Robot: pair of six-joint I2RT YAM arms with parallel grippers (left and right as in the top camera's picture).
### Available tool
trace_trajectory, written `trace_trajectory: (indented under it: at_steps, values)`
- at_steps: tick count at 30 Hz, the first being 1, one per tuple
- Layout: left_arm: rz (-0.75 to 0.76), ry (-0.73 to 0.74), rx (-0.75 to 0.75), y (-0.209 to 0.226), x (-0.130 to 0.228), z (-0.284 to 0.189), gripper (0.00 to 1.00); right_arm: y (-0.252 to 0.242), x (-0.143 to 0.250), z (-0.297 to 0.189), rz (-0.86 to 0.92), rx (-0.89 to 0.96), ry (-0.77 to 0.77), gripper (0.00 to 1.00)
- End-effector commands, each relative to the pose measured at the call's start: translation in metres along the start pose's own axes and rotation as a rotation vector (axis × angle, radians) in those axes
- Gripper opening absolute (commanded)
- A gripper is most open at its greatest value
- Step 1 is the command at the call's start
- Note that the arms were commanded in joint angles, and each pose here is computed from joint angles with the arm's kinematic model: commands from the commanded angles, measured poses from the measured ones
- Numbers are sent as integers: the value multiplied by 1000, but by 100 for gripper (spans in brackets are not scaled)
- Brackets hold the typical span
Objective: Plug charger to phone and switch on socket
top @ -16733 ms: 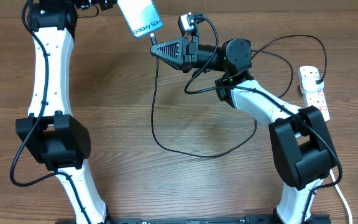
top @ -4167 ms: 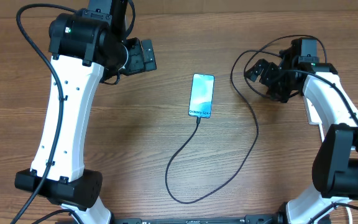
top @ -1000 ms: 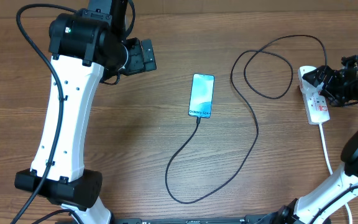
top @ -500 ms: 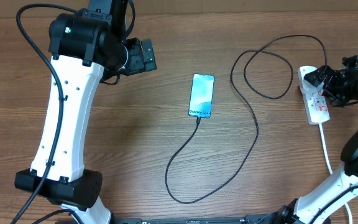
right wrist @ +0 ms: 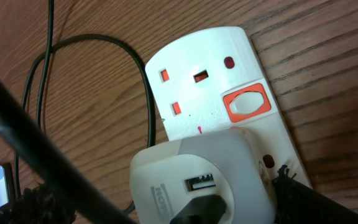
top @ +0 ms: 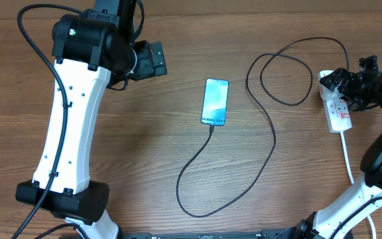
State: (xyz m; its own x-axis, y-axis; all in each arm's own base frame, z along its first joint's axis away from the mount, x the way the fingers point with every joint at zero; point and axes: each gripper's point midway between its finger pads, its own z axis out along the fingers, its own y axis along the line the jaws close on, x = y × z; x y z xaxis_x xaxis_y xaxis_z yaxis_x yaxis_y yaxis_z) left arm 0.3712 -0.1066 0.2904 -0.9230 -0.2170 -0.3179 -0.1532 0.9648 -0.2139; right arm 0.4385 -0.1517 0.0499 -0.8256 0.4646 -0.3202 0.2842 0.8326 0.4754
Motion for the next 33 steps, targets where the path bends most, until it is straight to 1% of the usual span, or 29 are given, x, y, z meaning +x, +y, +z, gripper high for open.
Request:
trace_trajectory:
  at_steps: [1, 9, 16, 29, 33]
  values:
    - [19, -4, -13, 1, -2, 2, 100, -3, 8, 8, 6, 19, 28, 100]
    - [19, -4, -13, 1, -2, 2, 100, -17, 4, 7, -2, 99, 16, 100]
    - [19, -4, -13, 1, -2, 2, 100, -5, 5, 8, 0, 31, 18, 100]
    - [19, -4, -13, 1, -2, 2, 100, 1, 13, 11, 23, -14, 51, 100]
    - [19, -4, -13, 1, -2, 2, 100, -2, 17, 17, 57, -19, 66, 100]
